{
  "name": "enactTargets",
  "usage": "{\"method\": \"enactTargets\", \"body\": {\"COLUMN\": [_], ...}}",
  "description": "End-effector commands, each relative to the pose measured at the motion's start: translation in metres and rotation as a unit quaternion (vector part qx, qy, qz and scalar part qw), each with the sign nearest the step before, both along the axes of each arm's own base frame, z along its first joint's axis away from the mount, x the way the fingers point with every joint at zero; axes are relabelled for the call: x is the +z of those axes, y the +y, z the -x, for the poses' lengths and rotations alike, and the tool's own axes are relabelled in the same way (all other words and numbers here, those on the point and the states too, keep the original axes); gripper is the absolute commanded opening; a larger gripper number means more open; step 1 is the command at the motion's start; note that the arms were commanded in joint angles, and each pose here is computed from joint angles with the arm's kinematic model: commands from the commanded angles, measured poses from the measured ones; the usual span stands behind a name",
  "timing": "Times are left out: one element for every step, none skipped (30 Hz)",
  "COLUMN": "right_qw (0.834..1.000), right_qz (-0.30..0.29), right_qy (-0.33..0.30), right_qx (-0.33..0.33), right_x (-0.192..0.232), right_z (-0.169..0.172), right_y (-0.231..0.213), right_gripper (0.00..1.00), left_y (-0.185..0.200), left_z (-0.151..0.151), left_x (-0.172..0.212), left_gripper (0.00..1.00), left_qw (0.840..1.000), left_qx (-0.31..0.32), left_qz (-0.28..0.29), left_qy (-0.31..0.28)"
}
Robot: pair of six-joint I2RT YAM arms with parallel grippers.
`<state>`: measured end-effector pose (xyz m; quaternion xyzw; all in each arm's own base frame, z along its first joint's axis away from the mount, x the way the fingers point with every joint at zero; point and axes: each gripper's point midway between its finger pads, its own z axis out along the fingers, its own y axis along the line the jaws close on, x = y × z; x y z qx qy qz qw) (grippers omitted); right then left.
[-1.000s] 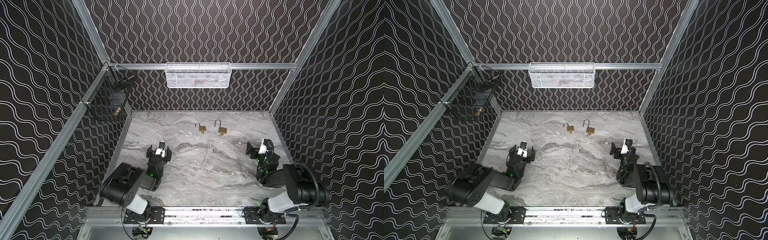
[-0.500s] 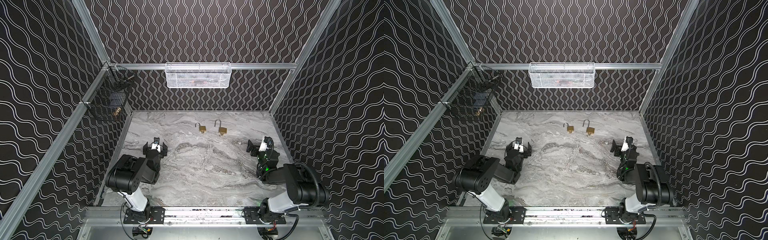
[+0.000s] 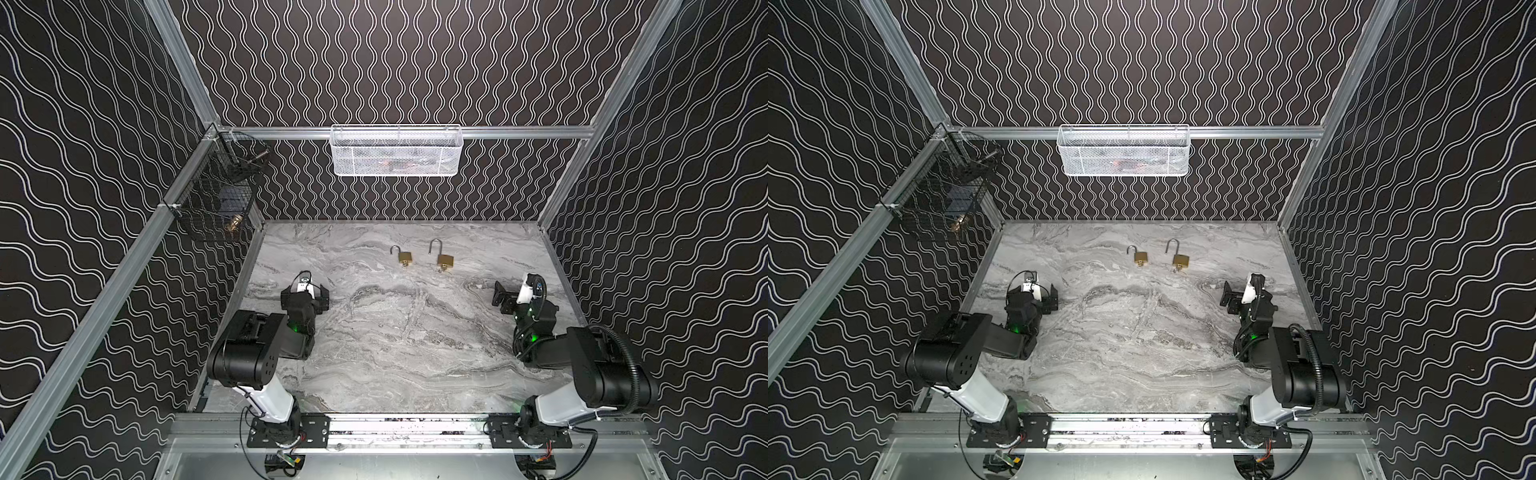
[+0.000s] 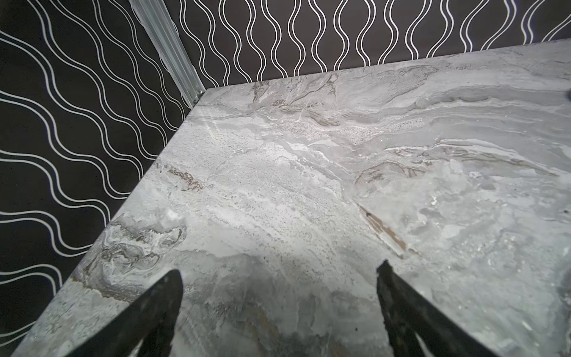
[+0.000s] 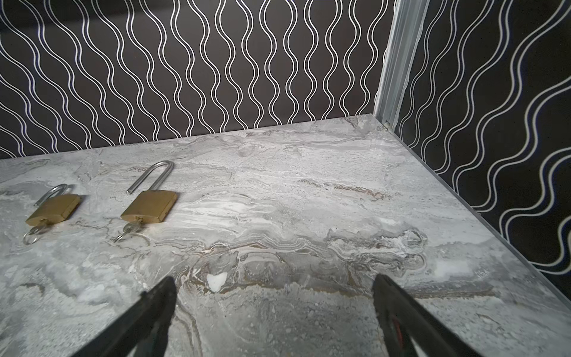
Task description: Unlock with the key
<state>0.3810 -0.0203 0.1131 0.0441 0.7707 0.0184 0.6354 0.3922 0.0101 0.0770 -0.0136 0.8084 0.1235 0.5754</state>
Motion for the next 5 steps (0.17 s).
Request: {"method": "enactTargets", "body": {"right_qw": [1.0,1.0,1.0,1.0,1.0], "right_qz": [0.006,0.006,0.007,0.007,0.007], "right_qy": [-0.005,-0.004,-0.005,-0.007,-0.008], "right_qx": [0.006,0.006,0.005,0.005,0.004], "right_x": [0.0036,0.003,0.0036,0.0042,0.0046], "right_z": [-0.0035,-0.0031,-0.0028,-0.0022,-0.0017], "right_y": [0.002,0.0018,0.0017,0.0016,0.0014], "right_gripper": [0.99,0.99,0.99,0.99,0.99], "left_y": [-0.0004,-0.0007,-0.0003,-0.0003,-0.0006], "left_z": [-0.0013,-0.0012,-0.0013,-0.0013,-0.0011], "left_x": [0.0026,0.0025,0.0025,0.0027,0.0024], "left_gripper": [0.99,0.99,0.99,0.99,0.99], "left_qw": [1.0,1.0,1.0,1.0,1.0], "left_qx": [0.0,-0.001,0.0,0.0,0.0], "left_qz": [0.007,0.007,0.007,0.007,0.007], "left_qy": [-0.006,-0.005,-0.005,-0.006,-0.005]}}
